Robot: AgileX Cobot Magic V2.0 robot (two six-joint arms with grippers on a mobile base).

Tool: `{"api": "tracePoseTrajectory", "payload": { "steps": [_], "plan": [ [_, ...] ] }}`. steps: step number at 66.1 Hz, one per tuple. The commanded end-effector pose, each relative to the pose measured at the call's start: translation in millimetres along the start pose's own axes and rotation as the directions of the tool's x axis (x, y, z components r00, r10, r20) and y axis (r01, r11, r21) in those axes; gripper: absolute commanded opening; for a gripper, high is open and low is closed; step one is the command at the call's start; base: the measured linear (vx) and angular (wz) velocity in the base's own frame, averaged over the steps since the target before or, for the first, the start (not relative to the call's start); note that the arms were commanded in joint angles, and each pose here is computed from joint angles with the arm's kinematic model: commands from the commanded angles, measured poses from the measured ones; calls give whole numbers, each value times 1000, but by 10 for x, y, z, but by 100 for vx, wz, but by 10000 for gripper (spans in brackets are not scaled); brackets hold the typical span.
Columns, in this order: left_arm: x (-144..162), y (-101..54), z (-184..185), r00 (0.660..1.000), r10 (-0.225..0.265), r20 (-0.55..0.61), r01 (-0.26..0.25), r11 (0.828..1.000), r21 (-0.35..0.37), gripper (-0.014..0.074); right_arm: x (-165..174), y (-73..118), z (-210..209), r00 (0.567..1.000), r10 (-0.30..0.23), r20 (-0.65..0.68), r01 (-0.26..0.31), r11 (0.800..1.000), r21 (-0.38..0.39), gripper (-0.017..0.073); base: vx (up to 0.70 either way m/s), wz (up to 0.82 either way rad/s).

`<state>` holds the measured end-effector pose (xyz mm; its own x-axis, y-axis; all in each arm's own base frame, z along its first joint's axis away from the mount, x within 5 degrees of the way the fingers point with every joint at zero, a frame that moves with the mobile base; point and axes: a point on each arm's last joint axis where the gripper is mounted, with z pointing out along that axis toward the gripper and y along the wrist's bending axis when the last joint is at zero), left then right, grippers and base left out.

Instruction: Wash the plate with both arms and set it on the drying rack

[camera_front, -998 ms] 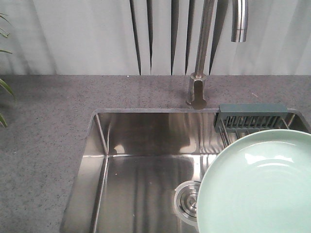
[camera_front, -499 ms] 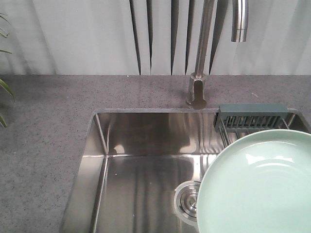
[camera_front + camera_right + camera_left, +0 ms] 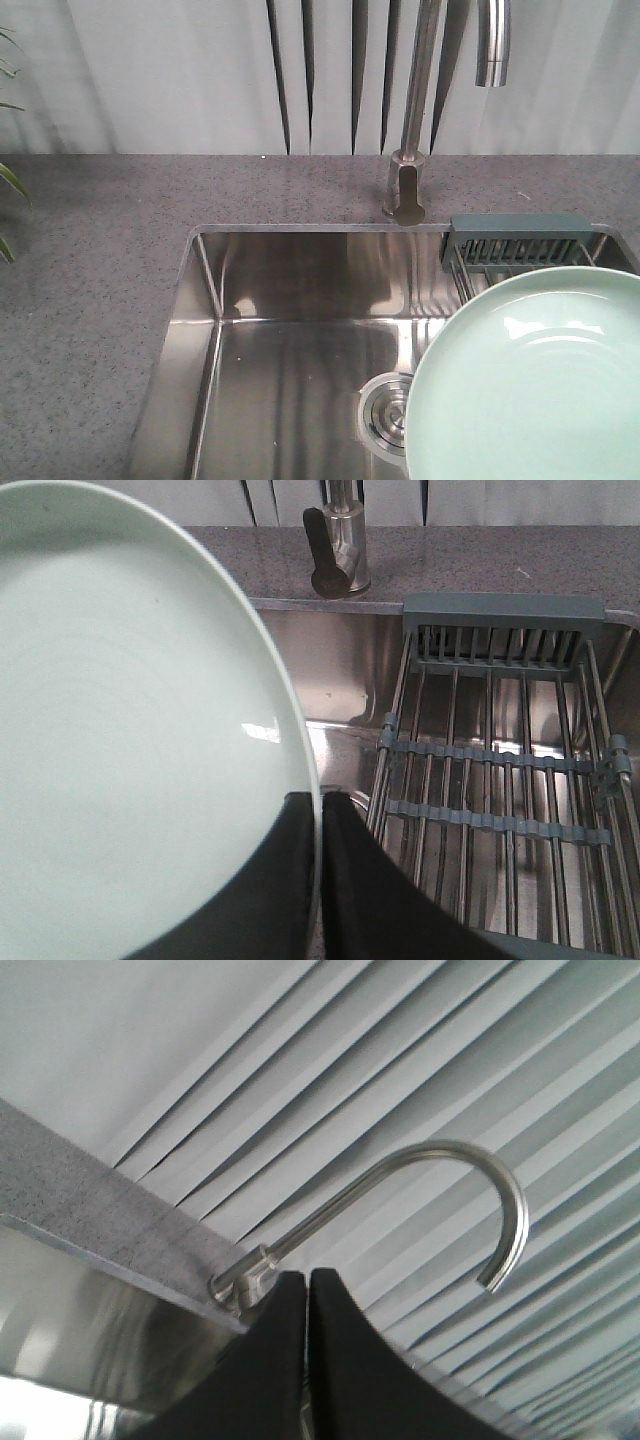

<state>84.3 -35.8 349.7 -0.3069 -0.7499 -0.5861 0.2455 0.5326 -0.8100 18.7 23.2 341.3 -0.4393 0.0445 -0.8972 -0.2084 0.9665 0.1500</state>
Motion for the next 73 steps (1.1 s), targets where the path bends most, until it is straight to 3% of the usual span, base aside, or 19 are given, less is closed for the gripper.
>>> {"api": "tracePoseTrajectory", "payload": {
  "steps": [1,5,10,14,24,34,41,48,73],
  "plan": [
    [-145,-105,255,997,59,-42,-58,998,33,-6,-127,7,-21,996,8,85,-9,1000,3,-5,0,0],
    [-197,-112,447,991,106,-85,-102,993,54,-6,-127,7,-21,996,8,85,-9,1000,3,-5,0,0],
    [-240,-149,679,977,157,-146,-139,982,131,6,-127,7,-21,996,8,85,-9,1000,3,-5,0,0],
    [-250,-135,883,962,181,-205,-142,971,190,27,-127,7,-21,996,8,85,-9,1000,3,-5,0,0],
    [-310,-111,1353,934,163,-317,-54,944,325,181,-127,7,-21,996,8,85,-9,1000,3,-5,0,0],
    [-371,48,1883,908,124,-400,15,944,328,435,-127,7,-21,996,8,85,-9,1000,3,-5,0,0],
    [-315,69,2224,881,133,-454,39,936,351,599,-127,7,-21,996,8,85,-9,1000,3,-5,0,0],
    [-195,41,2571,859,145,-491,56,927,371,681,-127,7,-21,996,8,85,-9,1000,3,-5,0,0],
    [270,45,3477,831,167,-531,59,922,382,621,-127,7,-21,996,8,85,-9,1000,3,-5,0,0]
  ]
}}
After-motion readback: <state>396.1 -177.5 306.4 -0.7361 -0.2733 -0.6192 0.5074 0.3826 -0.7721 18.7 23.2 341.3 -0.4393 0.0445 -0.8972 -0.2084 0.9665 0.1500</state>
